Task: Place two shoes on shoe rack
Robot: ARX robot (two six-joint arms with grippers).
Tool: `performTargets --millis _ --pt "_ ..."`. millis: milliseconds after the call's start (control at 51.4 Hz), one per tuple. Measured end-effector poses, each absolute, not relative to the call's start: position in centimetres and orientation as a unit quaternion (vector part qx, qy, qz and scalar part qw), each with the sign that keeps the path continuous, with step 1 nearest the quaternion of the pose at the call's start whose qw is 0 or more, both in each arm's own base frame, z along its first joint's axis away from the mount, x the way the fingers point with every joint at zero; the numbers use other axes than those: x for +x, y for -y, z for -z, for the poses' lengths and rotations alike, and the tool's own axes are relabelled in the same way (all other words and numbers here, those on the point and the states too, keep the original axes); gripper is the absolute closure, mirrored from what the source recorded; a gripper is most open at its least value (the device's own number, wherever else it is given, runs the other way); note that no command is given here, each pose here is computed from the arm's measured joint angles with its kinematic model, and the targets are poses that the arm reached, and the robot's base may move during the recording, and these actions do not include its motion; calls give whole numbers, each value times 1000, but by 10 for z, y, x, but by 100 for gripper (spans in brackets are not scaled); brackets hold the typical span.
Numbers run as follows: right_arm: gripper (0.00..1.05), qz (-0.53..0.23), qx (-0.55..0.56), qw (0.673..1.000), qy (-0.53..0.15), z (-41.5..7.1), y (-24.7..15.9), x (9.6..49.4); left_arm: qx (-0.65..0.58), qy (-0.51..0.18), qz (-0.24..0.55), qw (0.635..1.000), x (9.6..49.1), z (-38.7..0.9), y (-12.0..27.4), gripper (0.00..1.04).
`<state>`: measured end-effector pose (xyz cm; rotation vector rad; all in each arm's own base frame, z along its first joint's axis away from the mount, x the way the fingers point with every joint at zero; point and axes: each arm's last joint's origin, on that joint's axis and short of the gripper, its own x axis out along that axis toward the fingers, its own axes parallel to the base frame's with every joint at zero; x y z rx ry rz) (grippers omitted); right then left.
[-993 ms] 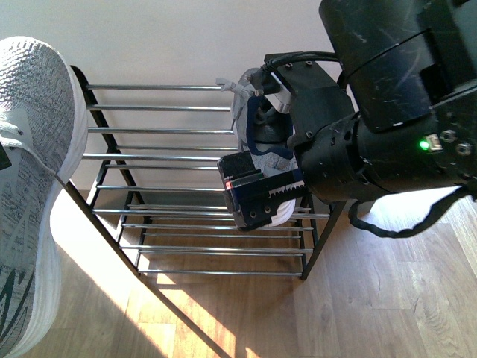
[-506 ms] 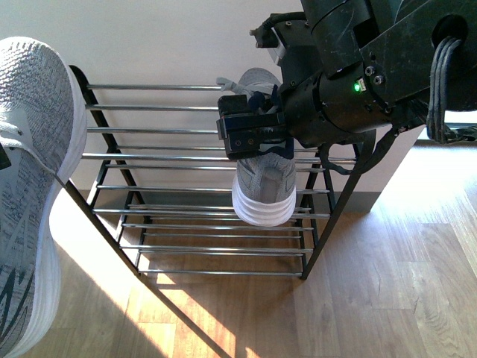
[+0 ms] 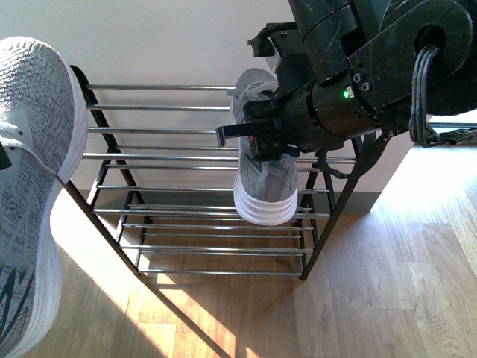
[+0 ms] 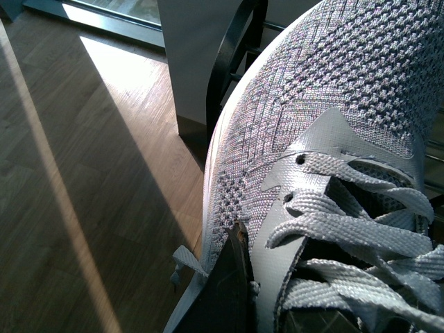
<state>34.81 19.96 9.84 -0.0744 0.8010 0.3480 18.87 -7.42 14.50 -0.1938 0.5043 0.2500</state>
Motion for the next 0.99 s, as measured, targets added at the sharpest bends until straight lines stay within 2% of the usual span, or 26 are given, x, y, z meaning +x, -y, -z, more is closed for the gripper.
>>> performTargets --millis 117,214,487,662,993 --pt "92 -159 -36 911 -380 -102 -200 353 -96 -248 -123 956 189 -145 74 103" --pt "103 -152 -35 914 -376 -104 -200 355 -95 -248 -123 956 189 -145 74 103" --pt "103 -124 -22 930 -346 -115 -203 364 -96 -248 -123 956 189 -145 74 103" --pt "103 -59 -4 952 -299 -132 -202 379 -95 -248 -123 956 189 -145 74 103" --pt "103 -41 -19 942 -334 -110 -211 385 -96 -248 -123 956 189 -145 74 103"
